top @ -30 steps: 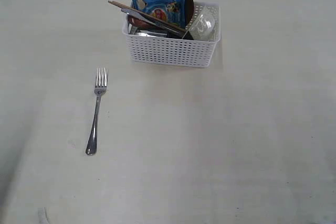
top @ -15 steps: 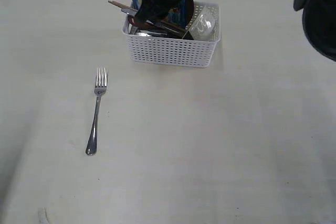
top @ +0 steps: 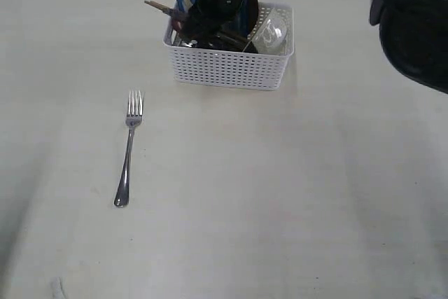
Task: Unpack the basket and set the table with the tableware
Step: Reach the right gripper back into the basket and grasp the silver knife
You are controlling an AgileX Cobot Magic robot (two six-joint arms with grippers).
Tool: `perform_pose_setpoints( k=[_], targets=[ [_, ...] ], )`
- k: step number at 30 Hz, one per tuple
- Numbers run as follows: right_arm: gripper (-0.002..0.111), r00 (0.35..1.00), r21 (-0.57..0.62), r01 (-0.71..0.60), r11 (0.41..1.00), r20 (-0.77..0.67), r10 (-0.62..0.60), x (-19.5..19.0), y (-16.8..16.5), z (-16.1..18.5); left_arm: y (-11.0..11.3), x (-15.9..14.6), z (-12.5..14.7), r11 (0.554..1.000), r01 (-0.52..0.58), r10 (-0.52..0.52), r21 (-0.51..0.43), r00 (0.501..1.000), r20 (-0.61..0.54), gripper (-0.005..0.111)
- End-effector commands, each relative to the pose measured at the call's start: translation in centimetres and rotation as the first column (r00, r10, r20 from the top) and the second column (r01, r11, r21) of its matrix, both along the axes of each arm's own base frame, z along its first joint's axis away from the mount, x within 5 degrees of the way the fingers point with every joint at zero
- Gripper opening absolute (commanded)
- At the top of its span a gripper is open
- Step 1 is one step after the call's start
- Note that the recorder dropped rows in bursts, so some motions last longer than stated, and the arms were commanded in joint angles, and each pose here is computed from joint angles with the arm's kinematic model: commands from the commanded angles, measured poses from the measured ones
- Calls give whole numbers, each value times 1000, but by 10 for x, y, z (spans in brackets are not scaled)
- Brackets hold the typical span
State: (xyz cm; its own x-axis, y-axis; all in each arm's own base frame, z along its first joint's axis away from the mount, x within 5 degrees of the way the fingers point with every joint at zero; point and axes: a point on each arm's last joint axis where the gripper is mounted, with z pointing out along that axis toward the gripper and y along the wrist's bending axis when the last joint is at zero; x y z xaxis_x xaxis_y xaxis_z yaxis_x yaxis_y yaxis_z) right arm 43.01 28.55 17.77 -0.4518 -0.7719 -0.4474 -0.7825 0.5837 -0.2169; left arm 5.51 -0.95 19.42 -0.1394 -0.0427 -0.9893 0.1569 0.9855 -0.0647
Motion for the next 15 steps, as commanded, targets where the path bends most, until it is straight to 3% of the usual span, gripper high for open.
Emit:
perform_pose_setpoints(
  k=[1,6,10,15],
  targets=[
    [37,1000,-4,-3,1000,3,3,5,-1,-11,0,0,0,1000,1,-1,-5,1000,6,0],
    [25,1000,-2,-4,1000,6,4,6,-1,-14,0,0,0,1000,1,-1,-5,1000,6,0],
    [2,1000,7,-3,1000,20,3,4,-2,-2,0,0,0,1000,1,-1,-5,1000,6,0],
    [0,998,35,-4,999,63,2,1,-4,26,0,0,0,1000,1,-1,-5,1000,6,0]
  ],
)
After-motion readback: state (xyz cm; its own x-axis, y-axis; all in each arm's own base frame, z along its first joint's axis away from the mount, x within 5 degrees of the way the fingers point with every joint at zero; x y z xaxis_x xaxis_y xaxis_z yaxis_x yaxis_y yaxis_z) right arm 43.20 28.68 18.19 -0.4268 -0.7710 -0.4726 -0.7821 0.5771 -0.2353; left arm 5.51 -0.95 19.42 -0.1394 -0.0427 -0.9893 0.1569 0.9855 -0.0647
